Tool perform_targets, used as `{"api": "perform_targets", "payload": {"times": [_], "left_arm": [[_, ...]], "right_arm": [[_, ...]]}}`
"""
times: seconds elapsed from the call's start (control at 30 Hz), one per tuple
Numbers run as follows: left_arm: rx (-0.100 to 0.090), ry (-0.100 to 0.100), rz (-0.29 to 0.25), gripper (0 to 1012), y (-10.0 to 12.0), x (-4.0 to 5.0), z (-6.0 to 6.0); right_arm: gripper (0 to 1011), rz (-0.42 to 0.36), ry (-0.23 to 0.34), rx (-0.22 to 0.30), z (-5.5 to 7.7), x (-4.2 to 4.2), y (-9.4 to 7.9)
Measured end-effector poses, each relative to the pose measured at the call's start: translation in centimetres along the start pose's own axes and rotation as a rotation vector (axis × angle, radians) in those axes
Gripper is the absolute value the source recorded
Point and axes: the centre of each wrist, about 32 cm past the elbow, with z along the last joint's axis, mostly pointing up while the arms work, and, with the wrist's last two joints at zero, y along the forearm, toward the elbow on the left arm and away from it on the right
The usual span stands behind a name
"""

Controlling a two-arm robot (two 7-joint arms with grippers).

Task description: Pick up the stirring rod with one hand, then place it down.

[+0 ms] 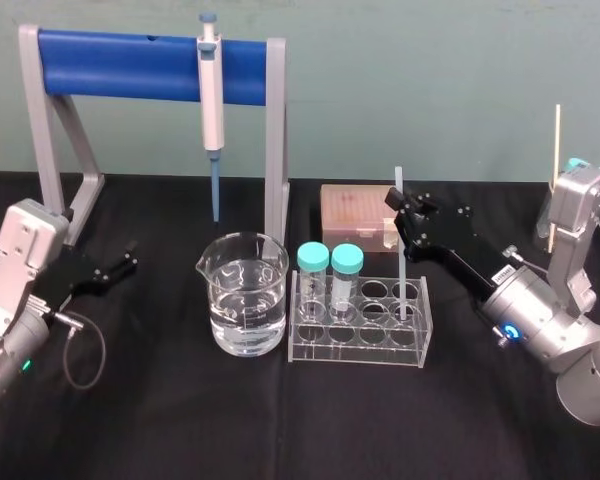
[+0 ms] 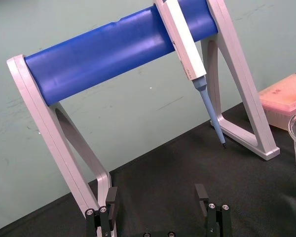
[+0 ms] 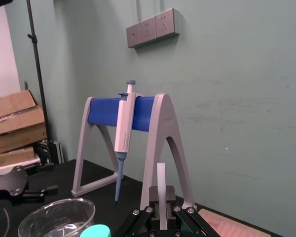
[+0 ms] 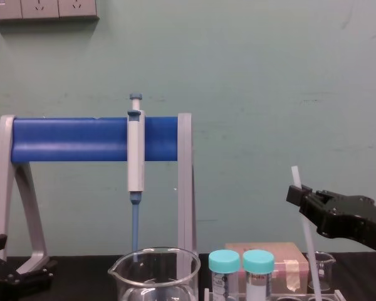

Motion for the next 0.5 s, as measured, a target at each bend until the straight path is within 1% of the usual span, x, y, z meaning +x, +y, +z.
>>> {"api": "perform_targets", "payload": {"times": [0.5], "left_arm": [[0.000,0.000,0.000,1000,0.00,0.00,0.00]], "right_arm": [[72,-0.024,0.006,-0.018,-0.77,-0.11,-0.19]]}}
